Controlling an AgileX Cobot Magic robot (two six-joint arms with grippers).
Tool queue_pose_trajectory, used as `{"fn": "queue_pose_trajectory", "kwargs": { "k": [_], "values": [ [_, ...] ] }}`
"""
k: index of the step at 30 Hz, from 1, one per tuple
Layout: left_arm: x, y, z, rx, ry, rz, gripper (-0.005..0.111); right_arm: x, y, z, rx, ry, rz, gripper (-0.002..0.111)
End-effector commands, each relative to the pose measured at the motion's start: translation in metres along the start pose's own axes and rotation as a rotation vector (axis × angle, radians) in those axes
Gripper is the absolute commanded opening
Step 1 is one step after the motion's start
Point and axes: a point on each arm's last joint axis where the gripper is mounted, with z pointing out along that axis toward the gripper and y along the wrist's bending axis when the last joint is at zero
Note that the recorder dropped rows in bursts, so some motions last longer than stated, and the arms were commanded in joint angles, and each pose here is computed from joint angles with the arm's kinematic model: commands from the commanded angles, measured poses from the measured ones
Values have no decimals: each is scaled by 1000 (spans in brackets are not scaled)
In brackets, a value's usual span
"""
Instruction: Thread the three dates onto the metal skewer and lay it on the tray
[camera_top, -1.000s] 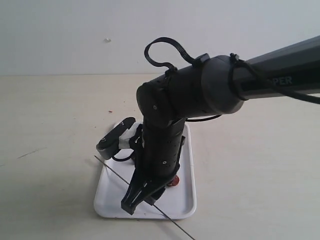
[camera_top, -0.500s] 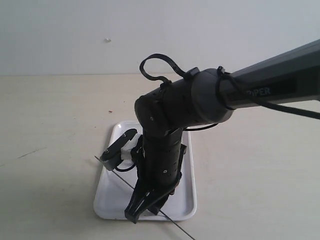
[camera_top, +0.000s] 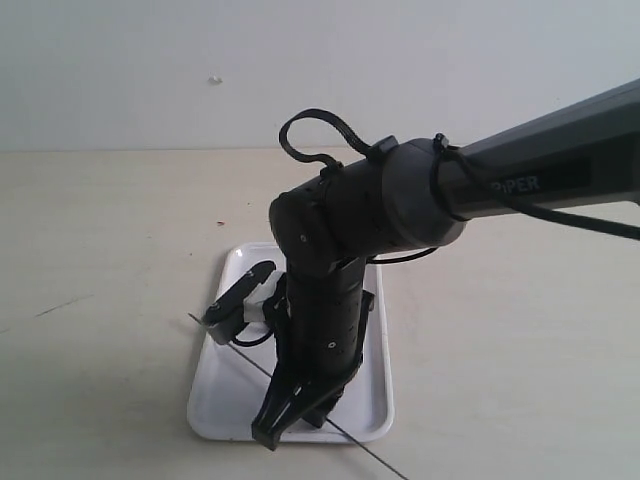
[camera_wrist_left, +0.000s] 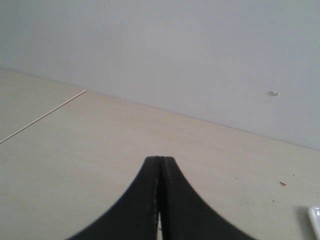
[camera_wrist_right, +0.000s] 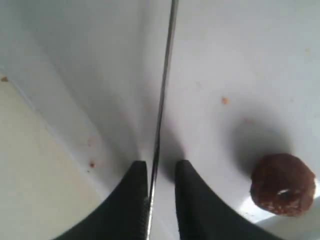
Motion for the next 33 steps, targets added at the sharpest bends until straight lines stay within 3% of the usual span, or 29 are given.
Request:
{"fn": "queue_pose_trajectory", "kwargs": {
  "k": [1,11,16,20,33],
  "values": [
    [0,0,0,5,-10,-2,0,-1,0,-1,4,0,-23,0],
    [0,0,0,5,-10,-2,0,0,2,-51,41,-133,-25,0],
    [0,0,0,5,-10,-2,0,21,4,-82,77,-157,-10,0],
    [0,0,0,5,-10,-2,0,56,2,-109,157,-157,31,0],
    [0,0,0,5,-10,-2,0,174,-7,-150,191,-209,180,0]
  ]
}}
